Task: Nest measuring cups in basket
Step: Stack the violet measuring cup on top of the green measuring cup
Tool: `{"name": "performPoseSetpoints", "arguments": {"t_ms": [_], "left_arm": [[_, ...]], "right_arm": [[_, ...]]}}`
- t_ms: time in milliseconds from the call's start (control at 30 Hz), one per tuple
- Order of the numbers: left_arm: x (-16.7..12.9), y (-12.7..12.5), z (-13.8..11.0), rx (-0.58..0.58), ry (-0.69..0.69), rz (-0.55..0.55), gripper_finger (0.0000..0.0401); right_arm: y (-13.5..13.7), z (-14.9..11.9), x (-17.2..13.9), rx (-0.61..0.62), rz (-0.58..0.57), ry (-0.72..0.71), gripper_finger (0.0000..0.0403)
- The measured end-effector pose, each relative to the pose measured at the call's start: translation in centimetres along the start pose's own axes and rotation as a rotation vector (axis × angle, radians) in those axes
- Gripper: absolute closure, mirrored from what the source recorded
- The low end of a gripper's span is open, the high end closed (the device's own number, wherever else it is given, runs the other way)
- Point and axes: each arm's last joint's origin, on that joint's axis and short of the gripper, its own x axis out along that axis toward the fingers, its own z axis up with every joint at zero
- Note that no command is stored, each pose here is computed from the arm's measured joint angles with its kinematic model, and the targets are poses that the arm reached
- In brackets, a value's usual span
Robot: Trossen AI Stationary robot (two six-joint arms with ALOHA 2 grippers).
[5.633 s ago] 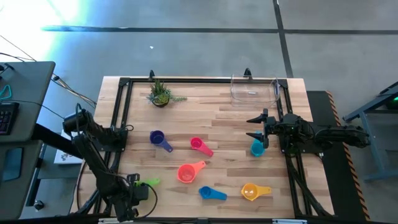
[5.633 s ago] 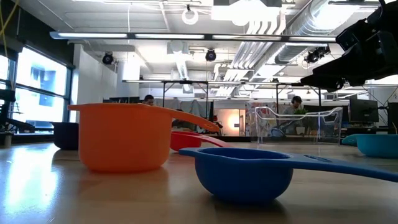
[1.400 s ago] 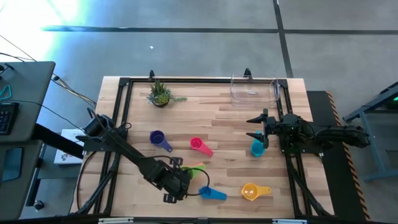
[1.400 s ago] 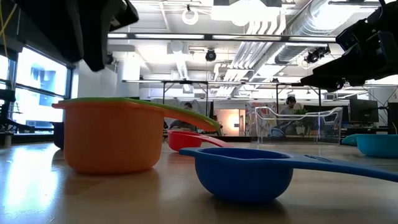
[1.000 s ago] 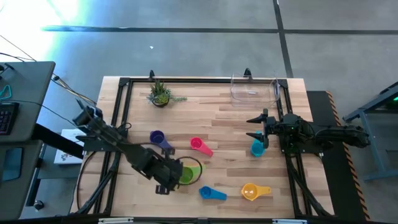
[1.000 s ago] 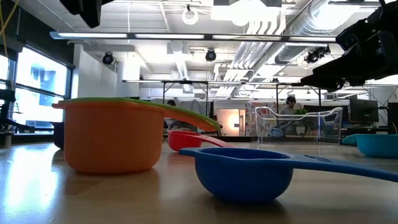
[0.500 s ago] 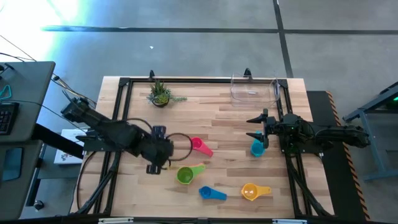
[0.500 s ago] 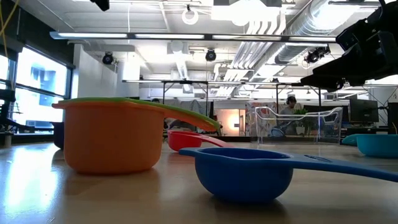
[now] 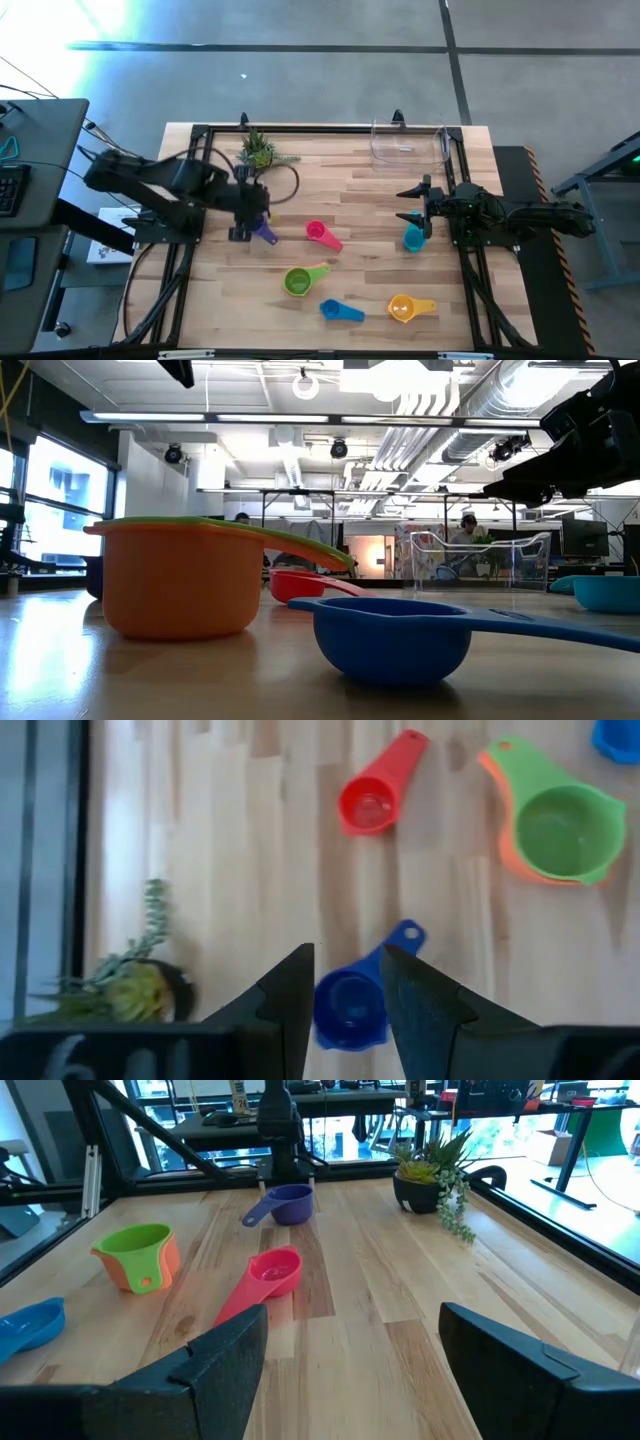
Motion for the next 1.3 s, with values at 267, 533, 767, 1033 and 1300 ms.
{"name": "performPoseSetpoints", "arguments": {"t_ms": [267,533,767,1033,1300], "left_arm": [[0.1,3.3,-1.0,-0.060,0.073,0.056,0.0295],[0.9,4.4,-1.8,-0.186,0.134,0.082,0.0295],[3.7,2.7,-4.5,-0.170,0.194,0.036,0.0295],[6.3,-0.3,-6.8,-0.101,0.172,-0.096,0.0295],[8.6,-2.9,-9.0,-0.035,0.131,-0.138,0.0295]], "right_arm": [[0.0,0.0,0.0,0.000,0.000,0.000,0.0116],[0.0,0.0,0.0,0.000,0.000,0.000,0.0116],[0.0,0.0,0.0,0.000,0.000,0.000,0.0116],[0.0,0.0,0.0,0.000,0.000,0.000,0.0116],[0.0,0.0,0.0,0.000,0.000,0.000,0.0116]]}}
